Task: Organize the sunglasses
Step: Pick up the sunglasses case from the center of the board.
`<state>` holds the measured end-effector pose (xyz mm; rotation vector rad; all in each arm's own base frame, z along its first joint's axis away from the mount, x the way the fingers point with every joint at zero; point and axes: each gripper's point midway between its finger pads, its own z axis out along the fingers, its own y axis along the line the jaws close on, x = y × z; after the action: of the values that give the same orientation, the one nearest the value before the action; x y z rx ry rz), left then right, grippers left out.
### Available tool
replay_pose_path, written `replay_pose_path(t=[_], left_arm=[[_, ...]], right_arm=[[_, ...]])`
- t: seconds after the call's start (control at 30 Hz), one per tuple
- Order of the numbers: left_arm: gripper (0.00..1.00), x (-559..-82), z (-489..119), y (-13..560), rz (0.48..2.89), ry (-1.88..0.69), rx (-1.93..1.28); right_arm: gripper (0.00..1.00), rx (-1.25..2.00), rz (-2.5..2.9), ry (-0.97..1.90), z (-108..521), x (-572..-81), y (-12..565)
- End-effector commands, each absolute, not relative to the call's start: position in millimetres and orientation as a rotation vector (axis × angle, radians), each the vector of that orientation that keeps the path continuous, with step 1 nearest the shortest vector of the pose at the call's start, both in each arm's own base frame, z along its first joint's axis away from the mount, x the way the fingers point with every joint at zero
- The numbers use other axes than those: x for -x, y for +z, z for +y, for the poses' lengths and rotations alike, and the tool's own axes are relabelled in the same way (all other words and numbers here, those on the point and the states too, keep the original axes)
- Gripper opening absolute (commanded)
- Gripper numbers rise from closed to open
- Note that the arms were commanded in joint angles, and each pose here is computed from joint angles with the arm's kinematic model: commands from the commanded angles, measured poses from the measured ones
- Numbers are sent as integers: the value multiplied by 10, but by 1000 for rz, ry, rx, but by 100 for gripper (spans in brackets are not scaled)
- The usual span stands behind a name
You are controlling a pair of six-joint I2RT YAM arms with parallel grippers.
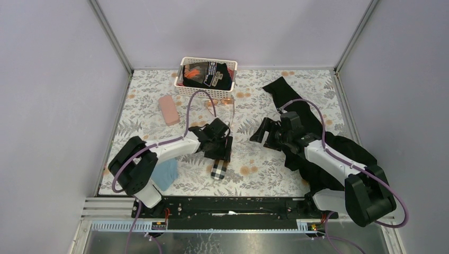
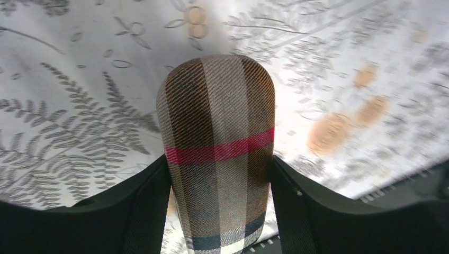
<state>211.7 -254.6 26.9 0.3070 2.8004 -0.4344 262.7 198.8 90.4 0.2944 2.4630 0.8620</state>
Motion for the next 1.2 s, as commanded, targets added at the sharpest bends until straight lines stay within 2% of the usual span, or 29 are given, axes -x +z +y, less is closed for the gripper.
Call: replay_pose_path(t=[0.0, 0.2, 0.3, 0.47, 0.87, 1.17], left_arm=[[11, -2195, -2862, 900, 2687, -850, -333], [4, -2239, -3030, 1864, 2414, -1399, -331], [0, -2253, -3032, 2167, 2304, -1563, -300], [0, -2255, -3062, 2486, 2154, -1780, -249], [0, -2262, -3045, 2946, 1933, -1957, -156], [0, -2340, -3027, 3040, 1845, -1991, -64]], right_arm=[[88, -80, 2391, 1190, 2333, -2454, 1222], [89, 171, 1996, 1595, 2606, -2219, 2001], [91, 243, 1869, 1731, 2657, -2102, 2319], [93, 302, 1659, 1980, 2678, -1902, 2754], [100, 196, 1591, 2078, 2686, -1985, 2713], [97, 219, 1546, 2159, 2783, -1964, 2833]])
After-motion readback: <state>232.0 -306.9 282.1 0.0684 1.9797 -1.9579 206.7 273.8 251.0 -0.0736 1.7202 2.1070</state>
